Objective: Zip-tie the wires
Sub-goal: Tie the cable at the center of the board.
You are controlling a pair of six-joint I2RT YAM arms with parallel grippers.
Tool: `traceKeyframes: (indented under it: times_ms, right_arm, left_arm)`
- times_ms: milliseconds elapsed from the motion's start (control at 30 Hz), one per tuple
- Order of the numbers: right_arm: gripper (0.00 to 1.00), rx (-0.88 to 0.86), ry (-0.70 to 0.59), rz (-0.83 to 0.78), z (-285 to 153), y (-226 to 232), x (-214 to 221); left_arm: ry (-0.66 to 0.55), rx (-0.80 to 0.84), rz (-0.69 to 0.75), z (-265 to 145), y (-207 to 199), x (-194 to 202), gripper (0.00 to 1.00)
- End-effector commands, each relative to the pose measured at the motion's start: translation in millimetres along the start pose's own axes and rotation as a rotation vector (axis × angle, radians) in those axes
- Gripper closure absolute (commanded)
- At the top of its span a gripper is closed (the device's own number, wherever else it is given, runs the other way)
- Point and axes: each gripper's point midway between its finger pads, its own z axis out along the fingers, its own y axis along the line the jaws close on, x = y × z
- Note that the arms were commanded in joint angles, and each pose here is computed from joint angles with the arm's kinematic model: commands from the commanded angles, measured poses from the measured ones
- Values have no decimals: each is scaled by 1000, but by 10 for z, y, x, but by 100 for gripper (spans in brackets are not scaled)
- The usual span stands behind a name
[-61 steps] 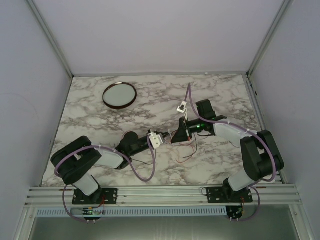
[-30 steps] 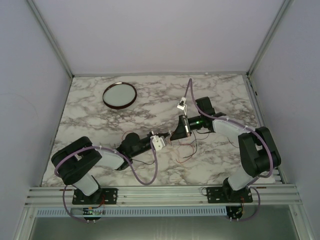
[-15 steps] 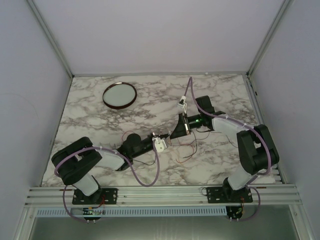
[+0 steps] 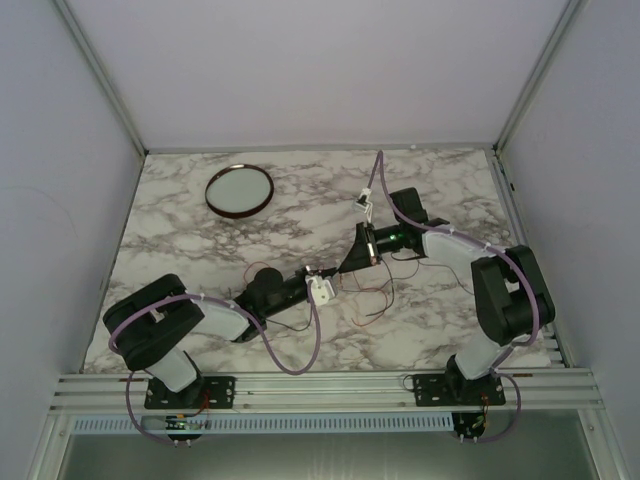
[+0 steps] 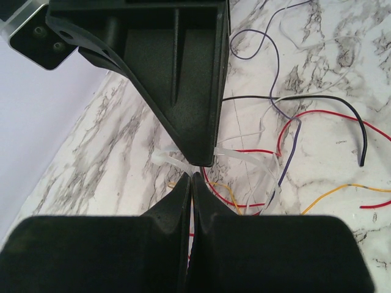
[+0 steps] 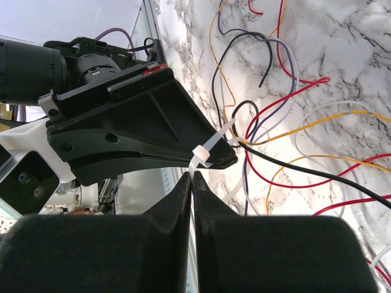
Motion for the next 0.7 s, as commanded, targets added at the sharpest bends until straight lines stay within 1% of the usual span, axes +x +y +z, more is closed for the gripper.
traceKeyframes:
  times_ms: [0,533,667]
  right_arm:
    - [100,41,-36,-13,-48,-80,-147]
    - [100,43,-28,6,-82,-37,30]
    - [100,42,-28,3,-76,-40,12]
  left_arm:
    - [-70,4,14,0,4,-213,100]
    - [-73,-58,-30,7,90,-190,100]
    - [-78,-42,-21,14,67,-203,100]
